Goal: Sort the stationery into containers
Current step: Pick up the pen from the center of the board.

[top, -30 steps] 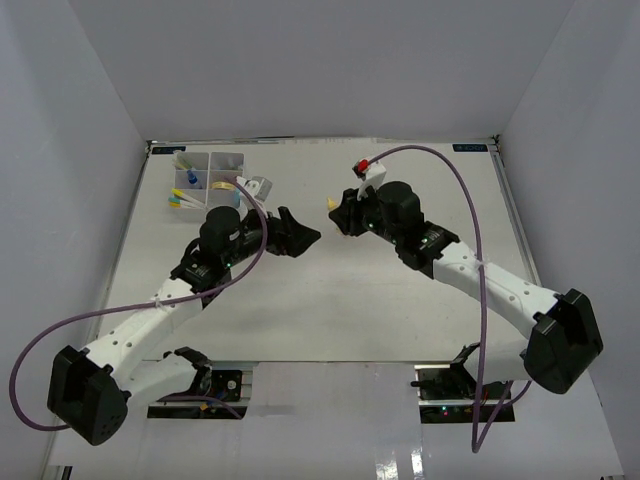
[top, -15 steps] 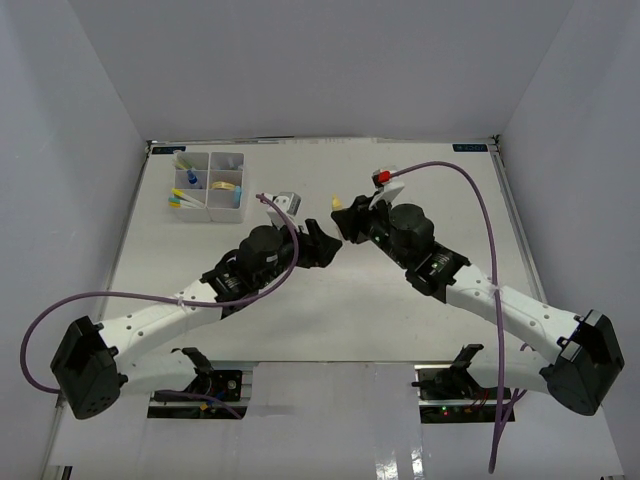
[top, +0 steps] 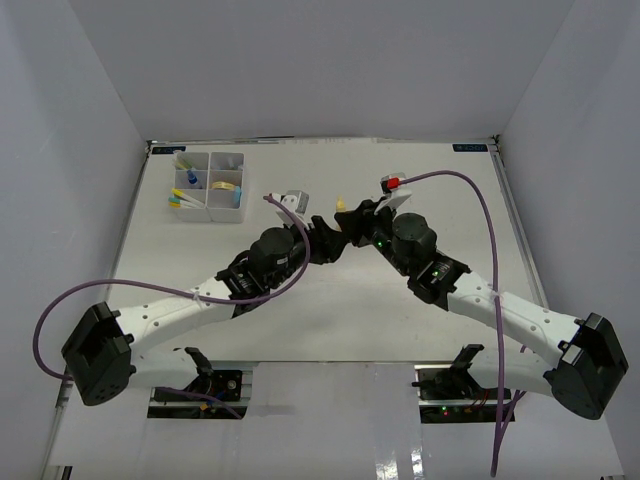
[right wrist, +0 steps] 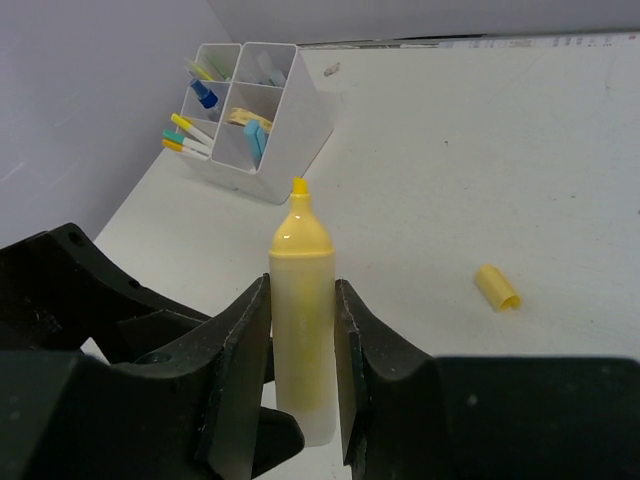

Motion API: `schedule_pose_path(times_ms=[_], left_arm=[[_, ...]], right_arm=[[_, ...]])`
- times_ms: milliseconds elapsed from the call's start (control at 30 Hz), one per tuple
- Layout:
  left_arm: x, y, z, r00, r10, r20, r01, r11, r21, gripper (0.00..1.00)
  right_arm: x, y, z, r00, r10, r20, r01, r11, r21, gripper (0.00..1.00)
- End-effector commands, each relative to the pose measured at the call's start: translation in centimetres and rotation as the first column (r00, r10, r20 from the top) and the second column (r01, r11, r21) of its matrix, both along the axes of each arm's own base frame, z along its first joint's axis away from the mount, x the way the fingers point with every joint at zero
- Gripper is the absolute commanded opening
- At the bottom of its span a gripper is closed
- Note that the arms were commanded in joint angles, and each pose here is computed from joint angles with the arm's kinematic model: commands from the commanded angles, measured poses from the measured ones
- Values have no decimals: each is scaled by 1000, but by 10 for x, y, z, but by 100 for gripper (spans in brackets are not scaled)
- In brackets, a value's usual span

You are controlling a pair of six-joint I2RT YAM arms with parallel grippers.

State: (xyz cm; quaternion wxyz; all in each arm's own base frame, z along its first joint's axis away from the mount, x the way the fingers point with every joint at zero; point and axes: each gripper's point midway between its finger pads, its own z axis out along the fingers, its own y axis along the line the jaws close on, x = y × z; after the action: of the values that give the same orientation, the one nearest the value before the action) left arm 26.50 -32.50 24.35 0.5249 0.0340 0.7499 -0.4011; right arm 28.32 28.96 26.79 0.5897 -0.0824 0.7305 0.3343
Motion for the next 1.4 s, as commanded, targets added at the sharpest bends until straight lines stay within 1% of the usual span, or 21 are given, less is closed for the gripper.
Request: schedule_pose_path(times_ms=[0, 133, 300, 500, 733, 1033, 1200, 1233, 1333, 1367], left_arm=[[1, -11, 27, 999, -12, 48, 15, 998, -61, 59], [5, -12, 27, 999, 2, 54, 2, 998, -68, 57], [9, -15, 34, 997, 15, 78, -8, 996, -90, 49], [14, -17, 33, 996, 29, 84, -21, 996, -89, 46], [14, -8, 37, 991, 58, 121, -46, 993, -107, 45], [15, -6, 38, 985, 65, 159, -50, 994, -97, 44], [15, 0, 39, 981, 77, 179, -61, 994, -95, 27], [14, 1, 39, 980, 79, 182, -63, 994, -94, 20], [14, 4, 37, 979, 86, 185, -70, 994, -87, 11], [14, 5, 33, 980, 84, 180, -71, 994, -78, 6]], right_arm=[[0, 0, 26, 999, -19, 49, 15, 996, 90, 12], [-3, 2, 26, 999, -7, 45, 3, 995, 104, 12], [-5, 4, 23, 999, -3, 36, -1, 994, 112, 12], [-6, 3, 20, 999, -6, 32, 2, 994, 110, 11], [-9, 4, 14, 1000, 10, 19, -12, 995, 99, 11], [-12, 7, 8, 1000, 30, 2, -30, 996, 89, 12], [-14, 5, 4, 999, 31, -7, -30, 995, 90, 13], [-15, 5, 3, 999, 31, -9, -30, 995, 90, 14], [-15, 0, -1, 1000, 14, -13, -13, 997, 82, 18], [-14, -1, 0, 1000, 8, -11, -7, 997, 79, 21]])
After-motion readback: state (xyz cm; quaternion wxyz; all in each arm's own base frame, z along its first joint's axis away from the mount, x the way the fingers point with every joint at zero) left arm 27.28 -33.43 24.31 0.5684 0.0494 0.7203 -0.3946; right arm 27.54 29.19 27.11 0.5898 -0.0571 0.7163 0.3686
